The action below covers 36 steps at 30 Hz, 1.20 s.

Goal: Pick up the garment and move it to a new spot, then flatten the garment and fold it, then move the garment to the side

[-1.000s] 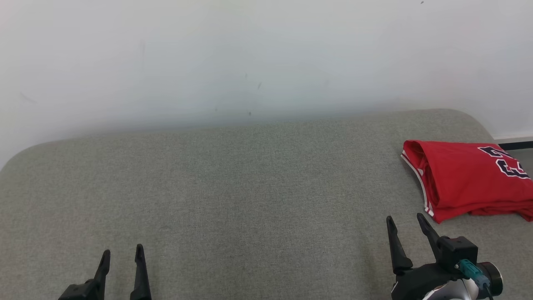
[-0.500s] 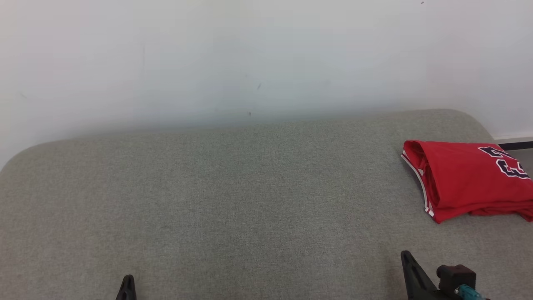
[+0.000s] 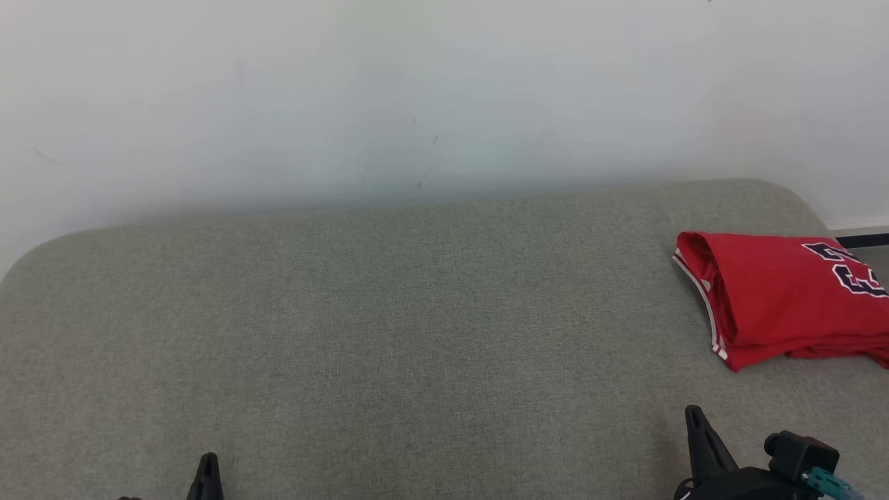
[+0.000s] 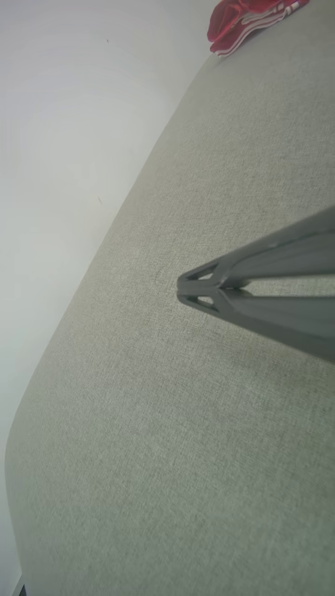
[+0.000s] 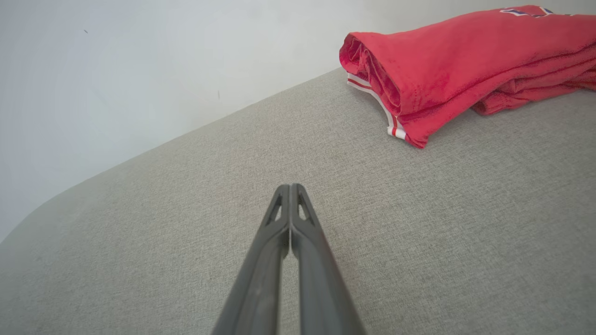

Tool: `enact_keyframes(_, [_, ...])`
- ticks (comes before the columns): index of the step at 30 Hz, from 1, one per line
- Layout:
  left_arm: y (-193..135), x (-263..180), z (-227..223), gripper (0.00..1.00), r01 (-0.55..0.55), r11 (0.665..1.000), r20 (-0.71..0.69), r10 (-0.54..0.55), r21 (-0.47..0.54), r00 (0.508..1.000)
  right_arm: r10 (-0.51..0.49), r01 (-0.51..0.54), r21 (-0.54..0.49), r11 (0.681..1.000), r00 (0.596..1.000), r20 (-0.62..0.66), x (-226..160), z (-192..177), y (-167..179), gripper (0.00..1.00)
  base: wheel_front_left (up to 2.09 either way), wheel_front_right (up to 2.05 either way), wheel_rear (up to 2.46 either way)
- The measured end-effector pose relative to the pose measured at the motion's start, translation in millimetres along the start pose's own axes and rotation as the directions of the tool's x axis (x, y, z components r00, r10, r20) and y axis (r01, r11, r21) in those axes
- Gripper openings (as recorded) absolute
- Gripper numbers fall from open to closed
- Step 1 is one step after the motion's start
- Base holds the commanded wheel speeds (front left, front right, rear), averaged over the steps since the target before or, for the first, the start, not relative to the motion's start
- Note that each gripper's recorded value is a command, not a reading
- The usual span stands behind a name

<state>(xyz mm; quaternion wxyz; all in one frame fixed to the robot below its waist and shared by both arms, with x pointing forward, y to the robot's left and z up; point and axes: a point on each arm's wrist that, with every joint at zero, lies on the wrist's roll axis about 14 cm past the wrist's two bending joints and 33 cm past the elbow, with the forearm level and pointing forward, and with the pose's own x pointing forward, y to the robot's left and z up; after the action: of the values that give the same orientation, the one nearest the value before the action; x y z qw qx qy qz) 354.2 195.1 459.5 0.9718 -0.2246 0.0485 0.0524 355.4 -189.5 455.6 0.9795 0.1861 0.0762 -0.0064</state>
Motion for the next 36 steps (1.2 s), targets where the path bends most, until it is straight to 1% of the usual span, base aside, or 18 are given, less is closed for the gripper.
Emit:
enact_keyframes(7, [-0.3,3.0,2.5,0.0,-0.005,0.993,-0.007,0.005,-0.114,1.0,-0.011,0.01,0.121,0.993,1.0,0.011,1.9,4.8,-1.3,0.0,0.0,0.0,0.0])
enact_keyframes(14, [-0.8,5.4,4.7,0.0,-0.008,0.977,-0.013,0.005,-0.213,1.0,-0.017,0.011,0.233,0.972,1.0,0.021,3.9,9.8,-1.7,0.0,0.0,0.0,0.0])
enact_keyframes(16, [-0.9,5.9,4.9,0.0,-0.008,0.973,-0.015,0.005,-0.231,1.0,-0.018,0.012,0.246,0.969,1.0,0.024,4.1,10.4,-1.9,0.0,0.0,0.0,0.0])
enact_keyframes(19, [-1.2,6.8,6.0,0.0,-0.008,0.963,-0.016,0.004,-0.269,1.0,-0.02,0.012,0.291,0.957,0.999,0.027,4.8,12.3,-2.2,0.0,0.0,0.0,0.0])
enact_keyframes(20, [-1.8,7.5,6.6,0.0,-0.006,0.954,-0.017,0.001,-0.3,1.0,-0.02,0.01,0.317,0.948,0.999,0.027,5.4,13.1,-2.0,0.0,0.0,0.0,0.0])
enact_keyframes(22, [-2.1,8.4,7.6,0.0,-0.006,0.946,-0.017,0.001,-0.323,1.0,-0.022,0.009,0.346,0.938,0.999,0.032,5.8,14.6,-2.2,0.0,0.0,0.0,0.0])
enact_keyframes(29, [-3.5,10.7,10.6,0.0,-0.001,0.913,-0.017,-0.007,-0.408,1.0,-0.021,0.002,0.432,0.902,0.999,0.039,7.5,18.4,-1.9,0.0,0.0,0.0,0.0])
enact_keyframes(36, [-4.8,12.8,12.5,0.0,0.001,0.875,-0.021,-0.013,-0.484,1.0,-0.02,-0.007,0.512,0.859,0.999,0.046,9.3,22.1,-1.5,0.0,0.0,0.0,0.0])
